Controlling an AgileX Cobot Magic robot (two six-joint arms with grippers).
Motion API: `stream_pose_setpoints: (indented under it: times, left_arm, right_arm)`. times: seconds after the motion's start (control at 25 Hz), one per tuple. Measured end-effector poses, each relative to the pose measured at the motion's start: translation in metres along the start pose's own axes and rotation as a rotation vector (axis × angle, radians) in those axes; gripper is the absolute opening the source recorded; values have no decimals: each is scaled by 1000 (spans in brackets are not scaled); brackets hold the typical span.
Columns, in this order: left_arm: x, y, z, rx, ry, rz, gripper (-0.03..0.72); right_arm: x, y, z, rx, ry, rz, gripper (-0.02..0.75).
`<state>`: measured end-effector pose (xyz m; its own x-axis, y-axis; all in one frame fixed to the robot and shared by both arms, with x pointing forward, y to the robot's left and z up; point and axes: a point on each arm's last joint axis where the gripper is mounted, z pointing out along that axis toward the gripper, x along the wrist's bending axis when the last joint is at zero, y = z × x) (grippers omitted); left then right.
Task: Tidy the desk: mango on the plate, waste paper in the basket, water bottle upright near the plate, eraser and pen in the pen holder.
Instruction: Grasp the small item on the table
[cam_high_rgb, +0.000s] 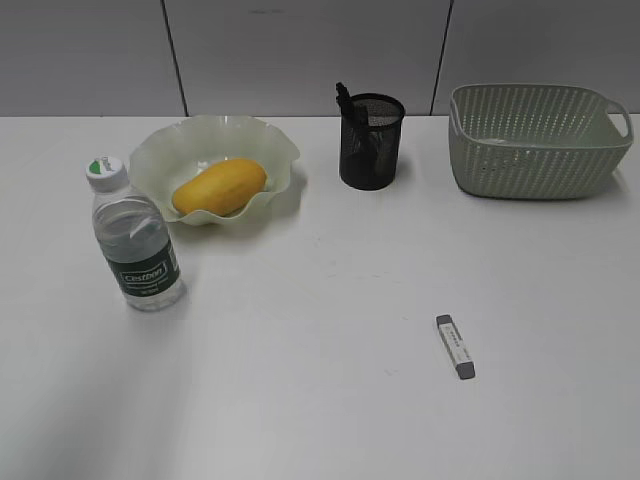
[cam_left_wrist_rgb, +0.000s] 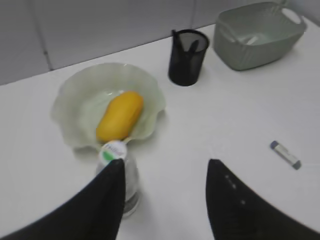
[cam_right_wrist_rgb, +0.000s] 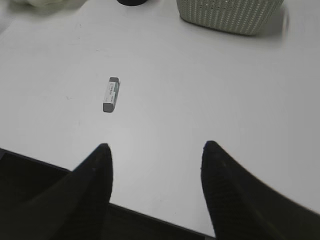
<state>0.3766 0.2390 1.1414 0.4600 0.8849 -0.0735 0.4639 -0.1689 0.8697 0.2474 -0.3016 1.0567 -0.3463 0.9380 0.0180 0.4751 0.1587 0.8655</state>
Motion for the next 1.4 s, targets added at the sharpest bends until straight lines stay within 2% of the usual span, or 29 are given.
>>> stream_pose_setpoints:
  times: [0.08, 0.16, 0.28, 0.4, 0.48, 0.56, 0.72, 0.8, 1.04, 1.4]
  left_arm:
    - [-11, 19, 27, 37, -81, 43, 382]
    - [-34, 34, 46, 56, -182, 94, 375]
    - [-88, 36, 86, 148, -299, 153, 372]
    - [-136, 14, 138, 294, -268, 201, 372]
    - [-155, -1, 170, 366, -232, 211, 391]
    - [-165, -17, 201, 441, -207, 196, 427]
    - [-182, -33, 244, 513, -194, 168, 501]
    - [-193, -40, 264, 534, -201, 154, 513]
    - [-223, -51, 318, 576, -220, 22, 521]
    - [-231, -87, 362, 697, -112, -152, 521]
  right_arm:
    - [0, 0, 0, 0, 1, -1, 453]
    - [0, 0, 0, 0, 1, -1, 453]
    - [0, 0, 0, -1, 1, -1, 453]
    - [0, 0, 0, -1, 1, -1, 451]
    - [0, 0, 0, -1, 1, -2, 451]
    - [0, 0, 0, -1, 1, -2, 449]
    - [0, 0, 0, -1, 1, -2, 421]
    - [0, 0, 0, -1, 1, -2, 405]
    - [0, 0, 0, -1, 1, -3, 392]
    - [0, 0, 0, -1, 1, -4, 391]
